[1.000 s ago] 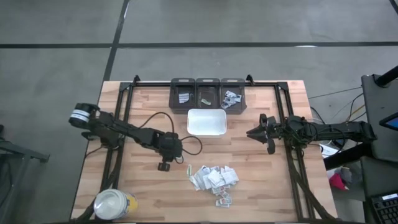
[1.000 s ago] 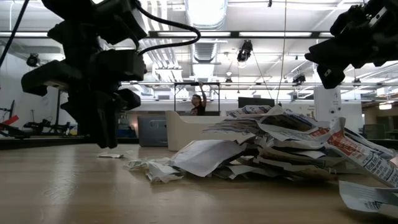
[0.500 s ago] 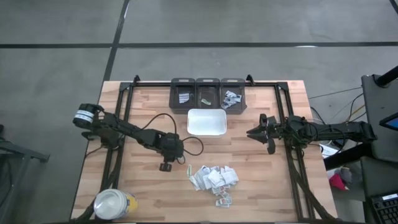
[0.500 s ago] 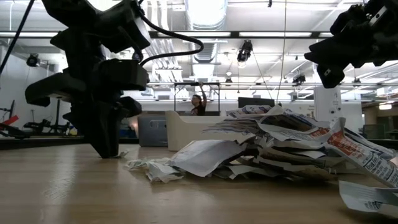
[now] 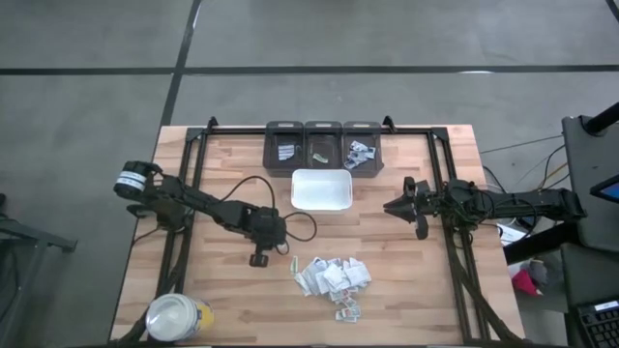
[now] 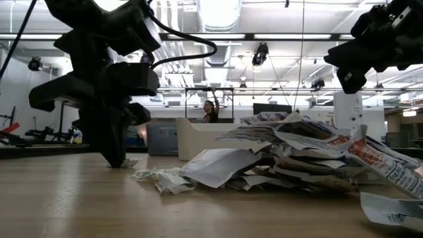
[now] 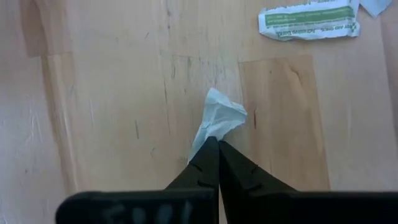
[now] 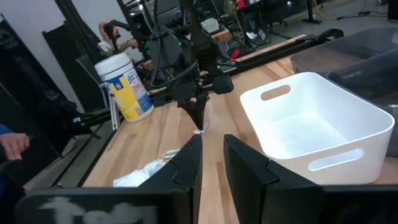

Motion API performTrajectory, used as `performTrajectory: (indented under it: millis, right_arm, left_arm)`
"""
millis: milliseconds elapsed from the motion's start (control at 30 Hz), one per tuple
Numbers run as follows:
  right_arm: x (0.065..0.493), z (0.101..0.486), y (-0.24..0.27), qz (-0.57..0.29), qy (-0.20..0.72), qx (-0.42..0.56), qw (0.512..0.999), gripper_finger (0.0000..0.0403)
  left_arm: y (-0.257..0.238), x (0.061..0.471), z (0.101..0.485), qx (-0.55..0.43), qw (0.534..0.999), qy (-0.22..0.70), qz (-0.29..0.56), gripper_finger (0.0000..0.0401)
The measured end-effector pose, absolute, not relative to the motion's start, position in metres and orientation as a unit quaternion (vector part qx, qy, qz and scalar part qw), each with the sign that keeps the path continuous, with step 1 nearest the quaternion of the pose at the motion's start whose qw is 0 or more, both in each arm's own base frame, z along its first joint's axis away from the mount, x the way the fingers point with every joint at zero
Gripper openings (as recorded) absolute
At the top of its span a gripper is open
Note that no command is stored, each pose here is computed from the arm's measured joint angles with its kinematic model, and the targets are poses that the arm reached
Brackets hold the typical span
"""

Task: Pick & Place First Aid Supplies
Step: Put the green band aid into the middle black bin

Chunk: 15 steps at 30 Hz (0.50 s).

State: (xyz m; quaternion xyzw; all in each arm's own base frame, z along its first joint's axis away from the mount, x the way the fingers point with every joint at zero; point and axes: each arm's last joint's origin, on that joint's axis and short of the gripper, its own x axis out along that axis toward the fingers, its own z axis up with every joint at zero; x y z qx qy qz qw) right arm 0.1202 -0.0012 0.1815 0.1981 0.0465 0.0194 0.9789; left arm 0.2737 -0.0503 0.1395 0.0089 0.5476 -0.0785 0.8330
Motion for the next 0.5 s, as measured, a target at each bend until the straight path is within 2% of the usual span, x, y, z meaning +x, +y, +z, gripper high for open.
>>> performTrajectory:
  millis: [133,300,500]
  right_arm:
    - [0.12,0.181,-0.001,0.019,0.046,0.198,0.979,0.0073]
    - [0.12,0.181,-0.001,0.019,0.046,0.198,0.979,0.0081]
    - [0.12,0.181,-0.001,0.018,0.047,0.198,0.979,0.0087]
  left_arm:
    - [-0.048,0.268,0.157,0.009,0.835,0.543,-0.091,0.0]
    - [-0.047,0.262,0.202,0.006,0.866,0.485,-0.121,0.0]
    - [-0.043,0.256,0.266,0.041,0.927,0.36,-0.094,0.0]
